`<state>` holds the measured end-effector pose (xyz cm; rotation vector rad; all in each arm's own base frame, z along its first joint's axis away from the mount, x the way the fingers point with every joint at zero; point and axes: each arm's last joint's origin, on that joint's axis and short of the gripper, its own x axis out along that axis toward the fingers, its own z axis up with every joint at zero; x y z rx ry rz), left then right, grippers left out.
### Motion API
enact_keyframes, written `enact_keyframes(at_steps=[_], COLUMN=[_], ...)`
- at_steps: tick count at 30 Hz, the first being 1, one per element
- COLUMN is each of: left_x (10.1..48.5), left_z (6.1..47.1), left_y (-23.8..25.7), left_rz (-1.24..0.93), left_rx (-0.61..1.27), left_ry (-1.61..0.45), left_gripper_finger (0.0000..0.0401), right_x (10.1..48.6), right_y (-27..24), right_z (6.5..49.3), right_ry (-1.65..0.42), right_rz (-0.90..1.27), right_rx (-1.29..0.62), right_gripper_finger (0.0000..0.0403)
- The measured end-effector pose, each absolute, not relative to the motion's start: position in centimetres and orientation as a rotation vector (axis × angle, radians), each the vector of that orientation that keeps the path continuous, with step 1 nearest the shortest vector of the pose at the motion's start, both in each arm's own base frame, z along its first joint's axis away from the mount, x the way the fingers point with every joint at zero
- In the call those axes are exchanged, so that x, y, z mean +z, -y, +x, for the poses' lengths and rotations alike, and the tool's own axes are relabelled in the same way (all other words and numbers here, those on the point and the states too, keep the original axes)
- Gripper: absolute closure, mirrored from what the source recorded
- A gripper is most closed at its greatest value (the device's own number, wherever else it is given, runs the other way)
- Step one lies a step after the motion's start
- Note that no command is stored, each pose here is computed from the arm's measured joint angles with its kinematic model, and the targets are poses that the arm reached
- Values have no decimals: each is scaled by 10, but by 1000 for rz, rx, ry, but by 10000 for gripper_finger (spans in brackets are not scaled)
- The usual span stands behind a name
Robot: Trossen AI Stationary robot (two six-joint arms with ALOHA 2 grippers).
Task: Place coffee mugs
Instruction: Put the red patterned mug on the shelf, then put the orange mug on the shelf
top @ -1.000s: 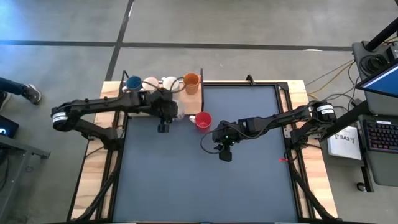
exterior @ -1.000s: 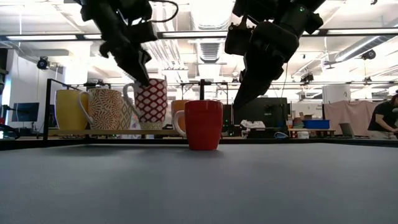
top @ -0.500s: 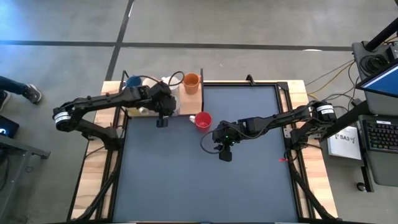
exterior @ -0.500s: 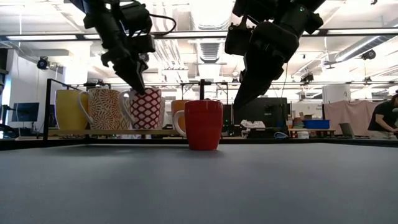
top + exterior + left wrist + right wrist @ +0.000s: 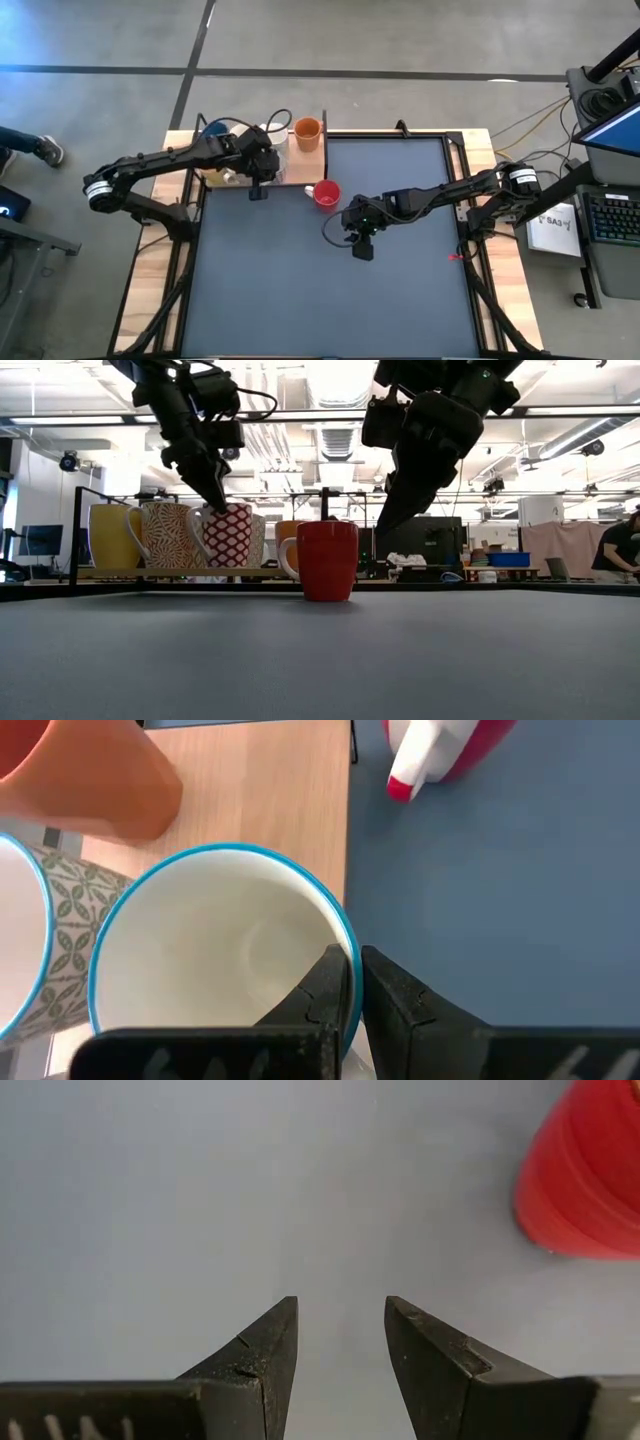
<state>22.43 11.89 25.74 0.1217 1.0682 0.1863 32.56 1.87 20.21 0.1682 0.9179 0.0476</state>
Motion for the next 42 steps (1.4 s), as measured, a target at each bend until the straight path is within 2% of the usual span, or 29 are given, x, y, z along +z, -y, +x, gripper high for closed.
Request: enact_keyframes(at_steps=[12, 24, 30, 37, 42], left_x=[259, 258, 274, 285, 281], left_z=[219, 222, 224, 234, 253], left_y=[-118, -122, -121, -107, -81], left_rz=[113, 127, 134, 7, 48], left_rx=[195, 224, 231, 34, -109], left_ry=[-1090, -1071, -1010, -875, -847], left_gripper_finger=[392, 350, 339, 339, 339], right_x=[202, 202, 202, 202, 202], right_y=[-19, -19, -19, -19, -12], right_z=[326, 326, 326, 326, 325], right_ry=[-917, -917, -918, -917, -920], right_rz=[168, 178, 177, 159, 133], right_rx=[48, 43, 43, 50, 23], right_gripper_finger=[262, 262, 262, 262, 262])
